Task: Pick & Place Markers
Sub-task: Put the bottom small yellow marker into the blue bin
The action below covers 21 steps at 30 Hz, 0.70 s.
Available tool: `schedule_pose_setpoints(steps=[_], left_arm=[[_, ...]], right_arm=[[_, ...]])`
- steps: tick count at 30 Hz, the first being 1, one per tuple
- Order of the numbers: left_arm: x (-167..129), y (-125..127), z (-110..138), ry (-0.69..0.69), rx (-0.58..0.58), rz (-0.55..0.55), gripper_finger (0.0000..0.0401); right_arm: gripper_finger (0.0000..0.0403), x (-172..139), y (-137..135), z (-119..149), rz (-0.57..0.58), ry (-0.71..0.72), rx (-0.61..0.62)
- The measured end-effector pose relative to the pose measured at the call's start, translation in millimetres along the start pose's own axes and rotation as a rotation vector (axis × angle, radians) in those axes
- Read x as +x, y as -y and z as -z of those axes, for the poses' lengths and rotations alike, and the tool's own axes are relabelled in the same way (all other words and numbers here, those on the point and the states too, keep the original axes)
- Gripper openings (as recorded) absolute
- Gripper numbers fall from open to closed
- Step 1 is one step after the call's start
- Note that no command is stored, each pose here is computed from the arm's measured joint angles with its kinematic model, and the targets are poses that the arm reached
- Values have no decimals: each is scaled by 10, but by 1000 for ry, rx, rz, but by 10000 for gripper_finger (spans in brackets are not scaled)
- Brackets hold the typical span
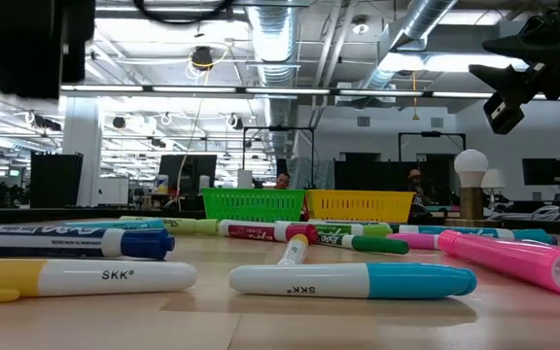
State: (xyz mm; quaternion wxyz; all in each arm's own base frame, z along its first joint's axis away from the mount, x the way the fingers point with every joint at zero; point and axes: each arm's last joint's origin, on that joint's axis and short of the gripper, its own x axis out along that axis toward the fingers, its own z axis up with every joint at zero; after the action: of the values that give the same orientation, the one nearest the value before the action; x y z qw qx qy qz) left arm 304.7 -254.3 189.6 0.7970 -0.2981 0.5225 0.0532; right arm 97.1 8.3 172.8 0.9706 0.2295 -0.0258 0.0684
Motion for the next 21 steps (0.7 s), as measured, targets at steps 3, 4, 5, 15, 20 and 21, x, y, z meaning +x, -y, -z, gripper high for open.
schedule_pose_setpoints(steps=[3,4,5,15,20,21], left_arm=[[112,-49,-25,-12,-6,-30,150],[138,-65,-39,-13,-6,-39,150],[163,-81,-56,-13,-10,-47,150],[219,-126,-111,-4,49,-71,150],[310,-168,-89,-14,75,-107,150],[343,-177,-82,-18,83,-113,150]], right_arm=[[120,0,0,1,0,0,0],[120,0,0,0,0,0,0],[120,0,0,1,0,0,0],[120,0,0,1,0,0,0],[120,0,0,0,0,0,0],[120,0,0,0,0,0,0]])
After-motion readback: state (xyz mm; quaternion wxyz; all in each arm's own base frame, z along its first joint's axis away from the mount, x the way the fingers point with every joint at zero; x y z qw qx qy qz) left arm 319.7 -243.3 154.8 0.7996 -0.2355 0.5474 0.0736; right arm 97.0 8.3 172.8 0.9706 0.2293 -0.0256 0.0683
